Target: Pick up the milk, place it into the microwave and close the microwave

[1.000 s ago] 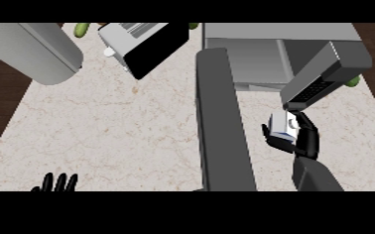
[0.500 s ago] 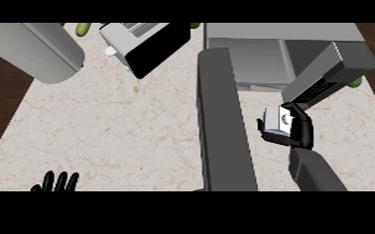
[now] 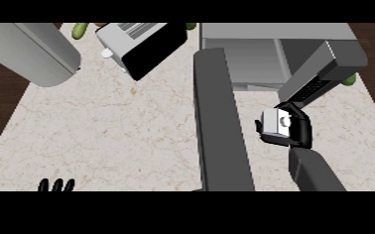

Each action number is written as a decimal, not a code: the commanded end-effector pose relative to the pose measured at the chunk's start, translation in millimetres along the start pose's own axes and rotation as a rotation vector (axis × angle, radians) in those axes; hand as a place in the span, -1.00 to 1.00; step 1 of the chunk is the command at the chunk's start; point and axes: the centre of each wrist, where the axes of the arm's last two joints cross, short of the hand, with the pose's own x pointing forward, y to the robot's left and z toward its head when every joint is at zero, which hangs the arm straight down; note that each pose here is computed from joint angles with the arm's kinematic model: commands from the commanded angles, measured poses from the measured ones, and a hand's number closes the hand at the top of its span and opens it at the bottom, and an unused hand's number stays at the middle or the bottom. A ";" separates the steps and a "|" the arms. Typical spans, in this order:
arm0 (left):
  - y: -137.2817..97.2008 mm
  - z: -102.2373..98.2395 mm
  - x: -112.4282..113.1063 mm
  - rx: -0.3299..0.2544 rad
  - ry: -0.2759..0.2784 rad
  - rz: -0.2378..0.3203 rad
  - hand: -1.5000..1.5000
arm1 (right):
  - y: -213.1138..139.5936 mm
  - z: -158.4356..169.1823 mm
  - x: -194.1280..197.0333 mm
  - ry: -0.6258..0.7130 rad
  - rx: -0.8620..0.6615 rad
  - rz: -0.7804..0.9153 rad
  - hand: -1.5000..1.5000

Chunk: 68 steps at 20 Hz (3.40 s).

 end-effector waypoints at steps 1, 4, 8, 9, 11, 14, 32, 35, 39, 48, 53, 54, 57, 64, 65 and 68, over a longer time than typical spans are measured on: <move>-4.4 13.7 7.2 -0.015 0.020 0.001 -1.00 | -10.2 -3.8 7.9 -0.090 0.042 0.011 1.00; -21.3 -3.1 -5.7 -0.026 0.020 0.009 -1.00 | 6.7 11.6 16.2 -0.078 0.042 -0.031 1.00; -5.5 1.7 0.0 -0.022 0.018 0.035 -1.00 | -15.6 34.6 31.6 -0.023 0.083 0.013 1.00; -4.8 -0.9 3.5 -0.012 0.010 0.030 -1.00 | -23.9 39.0 40.6 -0.051 0.064 0.009 1.00; -16.8 8.9 6.0 -0.021 0.002 0.022 -1.00 | -22.0 43.6 54.9 -0.052 0.081 -0.028 1.00; 3.6 11.7 5.0 0.021 0.025 -0.007 -1.00 | 1.7 35.4 80.7 -0.070 0.126 -0.111 1.00; 3.3 7.3 26.6 0.045 0.014 0.014 -1.00 | 77.3 -5.4 109.6 -0.043 0.097 -0.130 1.00; 11.5 12.6 7.3 0.048 0.024 -0.006 -1.00 | 95.5 -32.4 111.3 -0.030 0.134 -0.092 1.00; 20.1 15.9 3.0 0.032 0.028 -0.014 -1.00 | 110.4 -47.8 104.4 0.011 0.086 -0.004 1.00; 27.0 9.7 -4.9 0.011 0.022 -0.010 -1.00 | 114.5 -102.5 78.4 0.079 0.029 0.008 1.00; 25.8 10.6 9.7 -0.008 0.020 -0.005 -1.00 | 75.7 -99.5 55.4 0.085 0.016 0.171 1.00; 27.3 10.6 0.1 -0.027 0.042 0.005 -1.00 | 102.5 -97.6 59.7 0.080 0.025 0.198 1.00; 32.1 11.8 3.0 -0.013 0.019 -0.011 -1.00 | 79.1 -114.3 62.0 0.088 0.000 0.231 1.00; 27.5 12.3 1.6 -0.037 0.027 0.011 -1.00 | 63.2 -121.9 61.5 0.039 -0.001 0.357 1.00; 24.5 0.8 1.3 -0.051 0.020 0.016 -1.00 | 52.5 -131.2 66.2 0.018 0.006 0.366 1.00; 33.8 9.8 -0.8 -0.064 0.036 0.029 -1.00 | 63.8 -127.2 65.3 -0.058 -0.006 0.440 1.00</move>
